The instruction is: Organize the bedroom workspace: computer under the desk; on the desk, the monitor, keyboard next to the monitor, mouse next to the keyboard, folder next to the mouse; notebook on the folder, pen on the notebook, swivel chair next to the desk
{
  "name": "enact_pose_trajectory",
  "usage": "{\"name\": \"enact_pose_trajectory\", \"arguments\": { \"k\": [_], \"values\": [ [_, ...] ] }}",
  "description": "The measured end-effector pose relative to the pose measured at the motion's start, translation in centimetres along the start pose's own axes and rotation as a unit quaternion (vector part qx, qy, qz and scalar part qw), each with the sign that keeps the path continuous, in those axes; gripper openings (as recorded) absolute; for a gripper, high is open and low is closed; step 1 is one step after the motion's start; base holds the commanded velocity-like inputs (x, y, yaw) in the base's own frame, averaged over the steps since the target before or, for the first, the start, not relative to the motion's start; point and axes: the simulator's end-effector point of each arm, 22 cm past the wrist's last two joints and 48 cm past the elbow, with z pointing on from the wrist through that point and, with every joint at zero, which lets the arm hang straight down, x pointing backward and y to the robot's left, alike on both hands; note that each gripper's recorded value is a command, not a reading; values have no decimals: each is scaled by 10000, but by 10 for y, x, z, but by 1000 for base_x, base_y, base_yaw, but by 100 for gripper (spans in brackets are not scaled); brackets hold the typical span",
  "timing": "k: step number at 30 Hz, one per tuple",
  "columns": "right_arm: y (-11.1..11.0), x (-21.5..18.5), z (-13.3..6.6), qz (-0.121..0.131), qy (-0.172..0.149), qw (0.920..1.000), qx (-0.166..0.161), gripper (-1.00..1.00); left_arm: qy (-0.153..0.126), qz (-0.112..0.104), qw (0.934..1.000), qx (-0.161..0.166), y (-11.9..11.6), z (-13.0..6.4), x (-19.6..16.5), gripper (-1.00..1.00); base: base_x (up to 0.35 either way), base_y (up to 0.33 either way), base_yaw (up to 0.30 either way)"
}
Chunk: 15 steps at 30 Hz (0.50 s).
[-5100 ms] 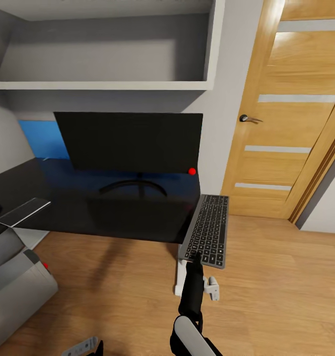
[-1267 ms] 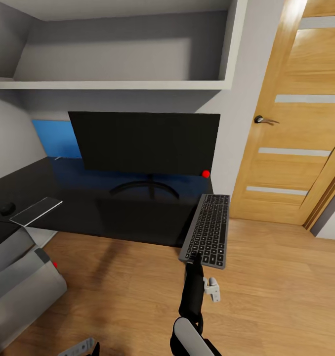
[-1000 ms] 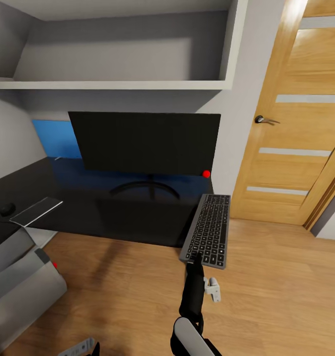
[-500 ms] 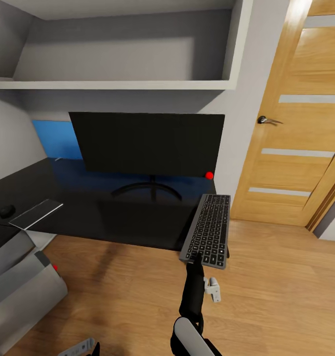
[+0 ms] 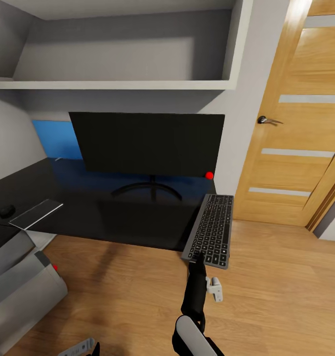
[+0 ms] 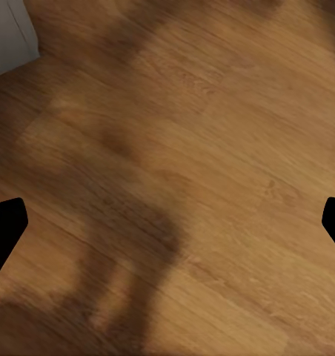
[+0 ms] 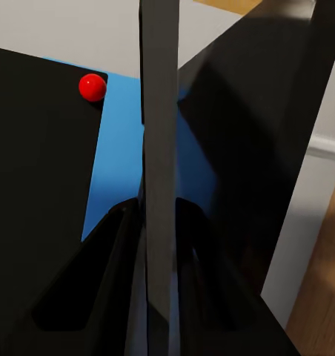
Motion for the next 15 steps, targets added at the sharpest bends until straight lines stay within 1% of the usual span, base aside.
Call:
{"name": "enact_pose_trajectory", "arguments": {
  "k": [15],
  "values": [
    [0, 0, 0, -2, 11, 10000, -1, -100, -1, -2, 10000, -9, 1, 0, 0, 100, 0, 0, 0]
  ]
}}
